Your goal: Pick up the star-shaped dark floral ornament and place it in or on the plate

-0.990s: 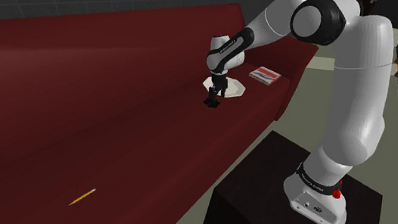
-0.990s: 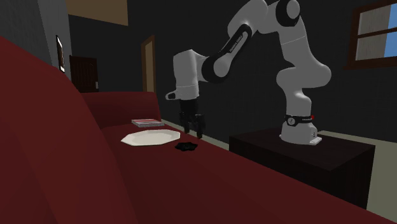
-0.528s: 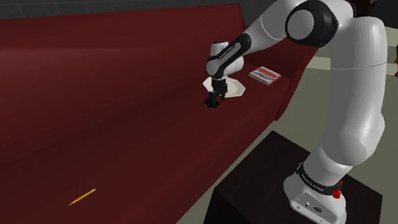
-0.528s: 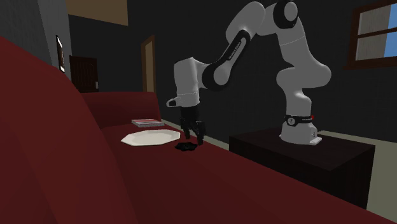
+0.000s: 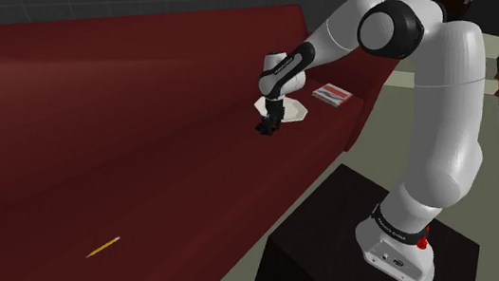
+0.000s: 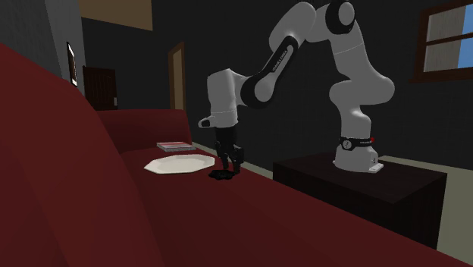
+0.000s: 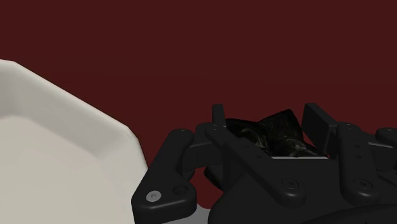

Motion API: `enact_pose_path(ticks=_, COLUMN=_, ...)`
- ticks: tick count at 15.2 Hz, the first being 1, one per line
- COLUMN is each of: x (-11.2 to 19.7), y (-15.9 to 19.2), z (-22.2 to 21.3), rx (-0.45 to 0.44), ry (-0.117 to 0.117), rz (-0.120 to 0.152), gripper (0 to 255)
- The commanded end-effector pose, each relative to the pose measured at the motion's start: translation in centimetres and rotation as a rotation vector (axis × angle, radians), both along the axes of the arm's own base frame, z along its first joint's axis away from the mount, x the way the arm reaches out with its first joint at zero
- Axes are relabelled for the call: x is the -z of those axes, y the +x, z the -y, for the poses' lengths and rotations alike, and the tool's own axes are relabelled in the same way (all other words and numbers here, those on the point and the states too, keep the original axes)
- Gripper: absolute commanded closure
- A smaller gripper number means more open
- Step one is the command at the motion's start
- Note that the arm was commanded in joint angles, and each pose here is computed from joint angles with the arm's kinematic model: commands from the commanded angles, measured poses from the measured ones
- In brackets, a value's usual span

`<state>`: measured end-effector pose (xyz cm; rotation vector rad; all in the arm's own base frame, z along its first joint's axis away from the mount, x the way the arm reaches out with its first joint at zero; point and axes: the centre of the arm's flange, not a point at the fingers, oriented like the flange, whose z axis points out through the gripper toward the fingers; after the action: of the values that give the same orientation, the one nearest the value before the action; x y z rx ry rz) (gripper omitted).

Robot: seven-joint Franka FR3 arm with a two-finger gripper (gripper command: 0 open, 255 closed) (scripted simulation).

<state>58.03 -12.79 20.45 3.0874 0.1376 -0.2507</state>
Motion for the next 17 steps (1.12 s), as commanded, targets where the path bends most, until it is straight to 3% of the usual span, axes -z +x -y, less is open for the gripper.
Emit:
enact_pose_path(ticks=1, x=0.0, y=0.0, z=0.0, rx=0.0, ry=0.0, rz=0.0, gripper=255)
enact_pose_path(ticks=7, x=0.0, y=0.0, z=0.0, rx=0.0, ry=0.0, rz=0.0, gripper=255)
enact_pose_path(ticks=17, x=-5.3, y=0.0, z=0.0, rx=0.0, ry=0.0, rz=0.0, gripper=255)
